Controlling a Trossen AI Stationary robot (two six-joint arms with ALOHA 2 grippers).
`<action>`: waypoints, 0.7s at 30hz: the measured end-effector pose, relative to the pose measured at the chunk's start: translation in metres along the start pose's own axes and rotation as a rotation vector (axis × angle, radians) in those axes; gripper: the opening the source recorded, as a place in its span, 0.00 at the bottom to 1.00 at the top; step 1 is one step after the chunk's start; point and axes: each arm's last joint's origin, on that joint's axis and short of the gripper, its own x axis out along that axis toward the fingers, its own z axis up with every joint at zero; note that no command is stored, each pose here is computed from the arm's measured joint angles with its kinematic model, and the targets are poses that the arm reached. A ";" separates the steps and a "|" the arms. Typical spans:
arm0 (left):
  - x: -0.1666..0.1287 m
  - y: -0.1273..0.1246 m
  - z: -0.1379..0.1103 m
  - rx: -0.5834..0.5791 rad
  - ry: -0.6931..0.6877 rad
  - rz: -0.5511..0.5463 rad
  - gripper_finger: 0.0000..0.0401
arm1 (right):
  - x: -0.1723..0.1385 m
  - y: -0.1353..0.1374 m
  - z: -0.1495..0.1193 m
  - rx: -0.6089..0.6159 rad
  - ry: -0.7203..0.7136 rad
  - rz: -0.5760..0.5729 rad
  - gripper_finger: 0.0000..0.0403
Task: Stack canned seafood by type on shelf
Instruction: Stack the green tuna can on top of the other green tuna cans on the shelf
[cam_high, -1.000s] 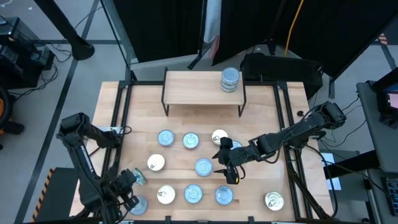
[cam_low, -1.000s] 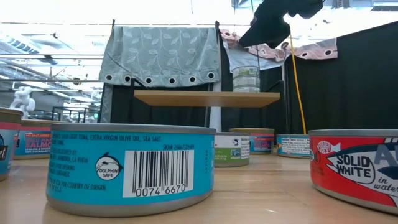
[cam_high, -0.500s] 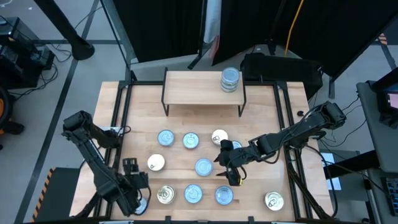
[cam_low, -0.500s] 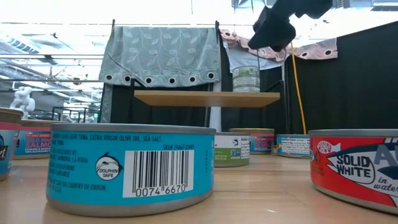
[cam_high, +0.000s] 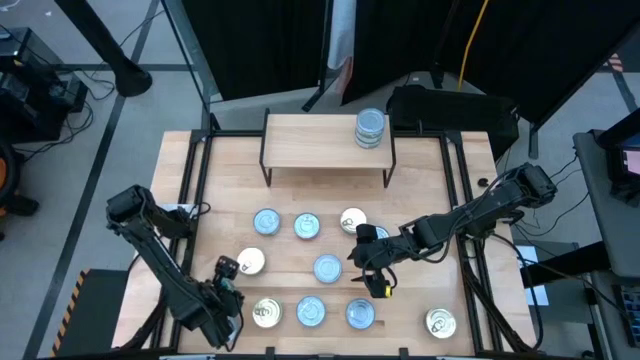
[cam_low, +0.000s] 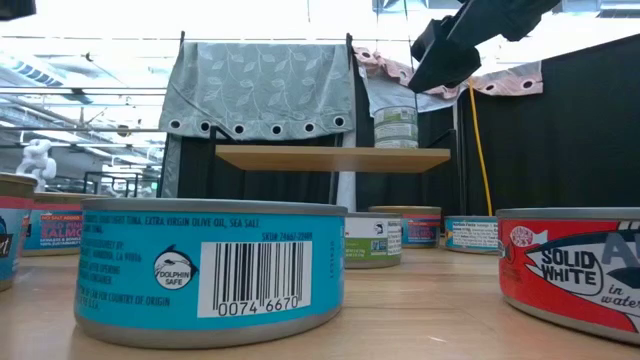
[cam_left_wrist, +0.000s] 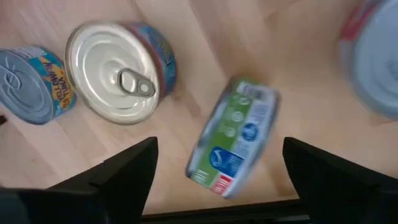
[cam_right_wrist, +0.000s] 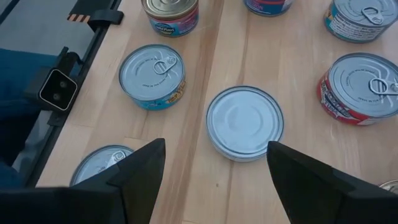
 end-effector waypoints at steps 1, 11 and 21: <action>0.004 0.001 0.000 0.014 0.007 0.003 0.82 | 0.000 0.000 0.000 -0.002 0.000 0.000 0.68; 0.028 0.004 -0.008 0.056 0.083 0.006 0.58 | -0.009 0.003 0.015 -0.022 -0.042 0.005 0.68; 0.024 0.012 0.001 -0.012 0.047 -0.019 0.34 | -0.014 0.009 0.024 -0.078 -0.070 0.017 0.68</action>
